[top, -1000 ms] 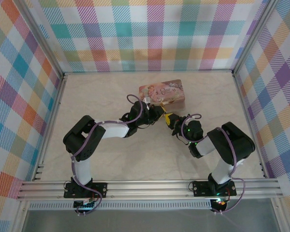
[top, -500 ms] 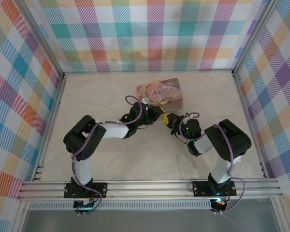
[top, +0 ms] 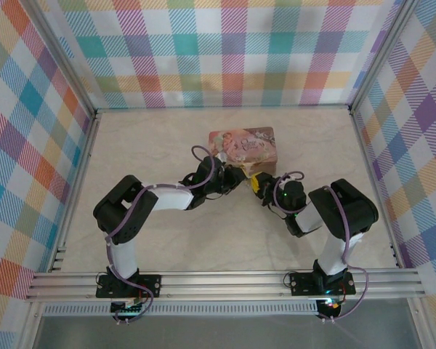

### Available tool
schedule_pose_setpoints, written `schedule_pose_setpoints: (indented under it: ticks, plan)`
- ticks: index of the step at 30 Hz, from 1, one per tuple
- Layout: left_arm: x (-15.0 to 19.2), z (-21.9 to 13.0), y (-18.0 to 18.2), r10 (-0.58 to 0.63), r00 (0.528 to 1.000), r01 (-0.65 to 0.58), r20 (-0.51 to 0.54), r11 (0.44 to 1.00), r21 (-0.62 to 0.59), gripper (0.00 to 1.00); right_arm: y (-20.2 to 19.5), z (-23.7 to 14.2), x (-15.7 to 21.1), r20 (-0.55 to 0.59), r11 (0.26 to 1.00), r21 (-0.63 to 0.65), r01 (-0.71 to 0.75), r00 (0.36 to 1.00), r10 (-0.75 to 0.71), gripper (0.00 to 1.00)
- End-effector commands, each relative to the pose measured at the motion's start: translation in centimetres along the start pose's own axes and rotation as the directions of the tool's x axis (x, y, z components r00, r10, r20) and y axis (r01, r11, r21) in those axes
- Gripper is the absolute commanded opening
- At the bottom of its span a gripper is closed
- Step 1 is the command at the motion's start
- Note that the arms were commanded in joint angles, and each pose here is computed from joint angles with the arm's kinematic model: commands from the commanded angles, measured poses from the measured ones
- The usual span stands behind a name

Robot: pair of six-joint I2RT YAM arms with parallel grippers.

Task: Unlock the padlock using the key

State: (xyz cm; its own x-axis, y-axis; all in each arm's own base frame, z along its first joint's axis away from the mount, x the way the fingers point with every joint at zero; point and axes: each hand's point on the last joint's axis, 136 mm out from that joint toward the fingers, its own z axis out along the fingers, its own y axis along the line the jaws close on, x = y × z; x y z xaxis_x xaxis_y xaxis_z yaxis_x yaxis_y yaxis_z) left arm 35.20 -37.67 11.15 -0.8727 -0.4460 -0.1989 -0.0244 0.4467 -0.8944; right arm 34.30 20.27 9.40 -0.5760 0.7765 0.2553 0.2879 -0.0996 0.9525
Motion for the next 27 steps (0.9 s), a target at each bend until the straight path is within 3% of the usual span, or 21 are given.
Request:
schedule_pose_setpoints:
  ticks: [1, 12, 27]
  plan:
    - [0.7, -1.0, -3.5, 0.049, 0.998, -0.047, -0.029, 0.996, 0.079, 0.12, 0.4, -1.0, -0.1, 0.005, 0.999, -0.021, 0.048, 0.999, -0.048, 0.24]
    - [0.4, -1.4, -3.3, 0.075, 0.997, -0.074, -0.021, 0.997, 0.028, 0.13, -2.7, -2.3, 0.9, -0.085, 0.990, 0.103, 0.097, 0.992, -0.088, 0.24]
    - [0.6, -1.0, -3.6, 0.071, 0.997, -0.071, -0.024, 0.997, 0.037, 0.13, -1.7, -2.8, 4.7, -0.223, 0.974, 0.112, 0.199, 0.960, -0.170, 0.22]
